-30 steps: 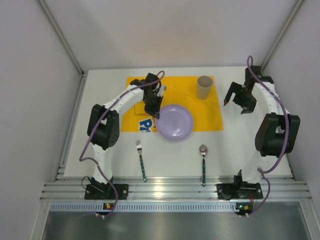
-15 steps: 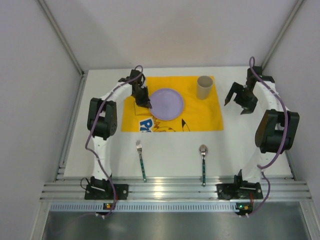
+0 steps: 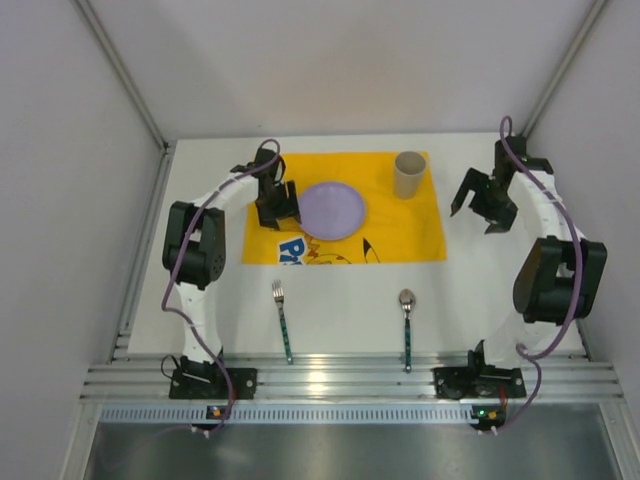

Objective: Set the dinner table for one person

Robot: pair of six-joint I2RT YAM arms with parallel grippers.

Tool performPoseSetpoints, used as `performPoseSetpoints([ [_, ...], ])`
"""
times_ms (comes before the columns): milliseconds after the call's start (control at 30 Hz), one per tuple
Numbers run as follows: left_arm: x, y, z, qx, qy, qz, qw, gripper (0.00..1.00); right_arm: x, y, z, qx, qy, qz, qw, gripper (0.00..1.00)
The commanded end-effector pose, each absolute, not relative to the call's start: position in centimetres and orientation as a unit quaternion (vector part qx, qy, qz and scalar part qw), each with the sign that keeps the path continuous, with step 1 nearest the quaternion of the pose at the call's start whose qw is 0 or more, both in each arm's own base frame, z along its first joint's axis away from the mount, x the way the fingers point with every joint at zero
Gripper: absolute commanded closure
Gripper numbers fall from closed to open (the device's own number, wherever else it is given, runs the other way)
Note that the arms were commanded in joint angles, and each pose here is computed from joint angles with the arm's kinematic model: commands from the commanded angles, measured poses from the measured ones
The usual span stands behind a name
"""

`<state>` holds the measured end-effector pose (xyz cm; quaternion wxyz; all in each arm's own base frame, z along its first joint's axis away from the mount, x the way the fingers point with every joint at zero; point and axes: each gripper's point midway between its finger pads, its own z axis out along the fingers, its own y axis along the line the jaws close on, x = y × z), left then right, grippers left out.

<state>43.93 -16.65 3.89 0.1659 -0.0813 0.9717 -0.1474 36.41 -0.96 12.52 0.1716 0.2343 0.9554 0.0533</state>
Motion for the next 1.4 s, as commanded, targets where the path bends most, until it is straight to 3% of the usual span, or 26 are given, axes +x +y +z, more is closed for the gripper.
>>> performPoseSetpoints([
  [0,41.4,-14.3,6.6,-0.075,0.973,-0.112,0.185,0.29,34.3,-0.2,15.4,0.231,0.950,0.041,0.208,0.00],
  [400,27.9,-10.1,6.3,-0.094,0.980,-0.053,0.165,0.33,28.0,5.1,16.7,0.191,0.942,0.099,0.260,0.00],
  [733,22.4,-13.2,8.0,-0.091,0.981,-0.058,0.163,0.40,22.7,5.8,17.2,0.152,0.938,0.129,0.285,0.00],
  [967,17.5,-14.0,5.2,-0.131,0.981,-0.040,0.135,0.42,20.6,6.1,16.8,0.136,0.938,0.137,0.287,0.00],
  [1167,16.0,-14.9,2.6,-0.118,0.986,-0.028,0.111,0.45,20.0,6.6,16.7,0.128,0.940,0.142,0.282,0.00],
  [1367,15.6,-16.0,-0.3,-0.111,0.990,-0.026,0.081,0.60,19.8,6.5,16.3,0.115,0.944,0.130,0.280,0.00],
])
